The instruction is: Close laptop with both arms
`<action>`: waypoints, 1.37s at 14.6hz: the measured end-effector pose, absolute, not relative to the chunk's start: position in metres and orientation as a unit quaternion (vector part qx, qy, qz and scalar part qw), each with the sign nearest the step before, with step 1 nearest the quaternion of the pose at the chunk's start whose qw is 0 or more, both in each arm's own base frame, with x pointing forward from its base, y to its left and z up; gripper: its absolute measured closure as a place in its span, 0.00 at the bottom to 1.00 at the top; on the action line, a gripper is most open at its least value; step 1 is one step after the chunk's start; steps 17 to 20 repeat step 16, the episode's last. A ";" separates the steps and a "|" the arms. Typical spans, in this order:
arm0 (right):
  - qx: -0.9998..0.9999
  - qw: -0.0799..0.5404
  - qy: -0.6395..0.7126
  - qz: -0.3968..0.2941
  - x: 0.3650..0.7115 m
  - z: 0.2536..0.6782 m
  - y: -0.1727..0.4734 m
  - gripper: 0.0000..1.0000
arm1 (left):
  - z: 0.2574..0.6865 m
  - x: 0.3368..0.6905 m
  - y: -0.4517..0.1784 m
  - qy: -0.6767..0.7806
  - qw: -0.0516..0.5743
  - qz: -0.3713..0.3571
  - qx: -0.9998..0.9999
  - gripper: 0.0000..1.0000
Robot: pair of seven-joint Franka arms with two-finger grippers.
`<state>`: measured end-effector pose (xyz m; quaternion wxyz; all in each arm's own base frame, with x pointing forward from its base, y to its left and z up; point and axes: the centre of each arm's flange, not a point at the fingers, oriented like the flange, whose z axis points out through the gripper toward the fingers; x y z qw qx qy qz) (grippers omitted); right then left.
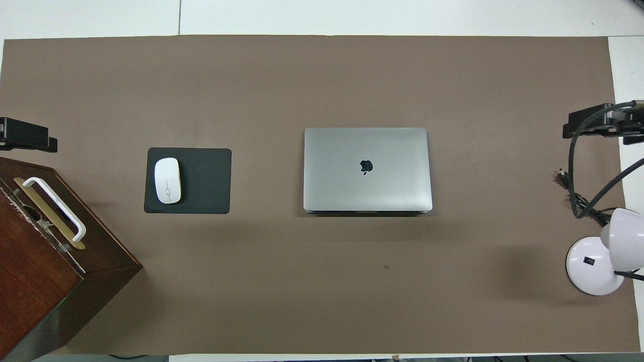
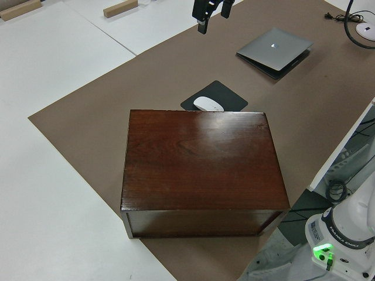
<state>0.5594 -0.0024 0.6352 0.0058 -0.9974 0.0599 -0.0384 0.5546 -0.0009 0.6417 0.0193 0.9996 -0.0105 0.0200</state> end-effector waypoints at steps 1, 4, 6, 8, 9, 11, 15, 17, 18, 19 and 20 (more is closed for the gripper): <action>-0.998 0.005 0.056 -0.039 0.559 0.636 0.002 0.00 | 0.642 0.555 -0.001 -0.011 0.019 0.020 1.000 0.00; -0.998 -0.003 0.049 -0.042 0.559 0.638 0.005 0.00 | 0.642 0.555 -0.003 -0.012 0.019 0.020 1.000 0.00; -0.998 -0.006 0.049 -0.044 0.559 0.640 0.003 0.00 | 0.642 0.555 -0.003 -0.012 0.019 0.020 1.000 0.00; -0.998 -0.007 0.041 -0.045 0.559 0.641 0.001 0.00 | 0.642 0.555 -0.003 -0.012 0.019 0.020 1.000 0.00; -0.998 -0.008 0.033 -0.045 0.559 0.641 0.001 0.00 | 0.642 0.555 -0.003 -0.012 0.019 0.020 1.000 0.00; -0.999 -0.008 0.023 -0.045 0.559 0.642 0.000 0.00 | 0.642 0.555 -0.004 -0.013 0.019 0.020 1.000 0.00; -0.999 -0.008 0.024 -0.046 0.559 0.642 -0.002 0.00 | 0.642 0.555 -0.007 -0.016 0.019 0.020 0.999 0.00; -0.999 -0.008 0.026 -0.045 0.559 0.642 -0.003 0.00 | 0.642 0.555 -0.008 -0.017 0.019 0.020 0.999 0.00; -0.999 -0.008 0.026 -0.045 0.559 0.642 -0.003 0.00 | 0.642 0.555 -0.008 -0.017 0.019 0.020 0.999 0.00; -0.999 -0.008 0.026 -0.045 0.559 0.642 -0.003 0.00 | 0.642 0.555 -0.008 -0.017 0.019 0.020 0.999 0.00; -0.999 -0.008 0.026 -0.045 0.559 0.642 -0.003 0.00 | 0.642 0.555 -0.008 -0.017 0.019 0.020 0.999 0.00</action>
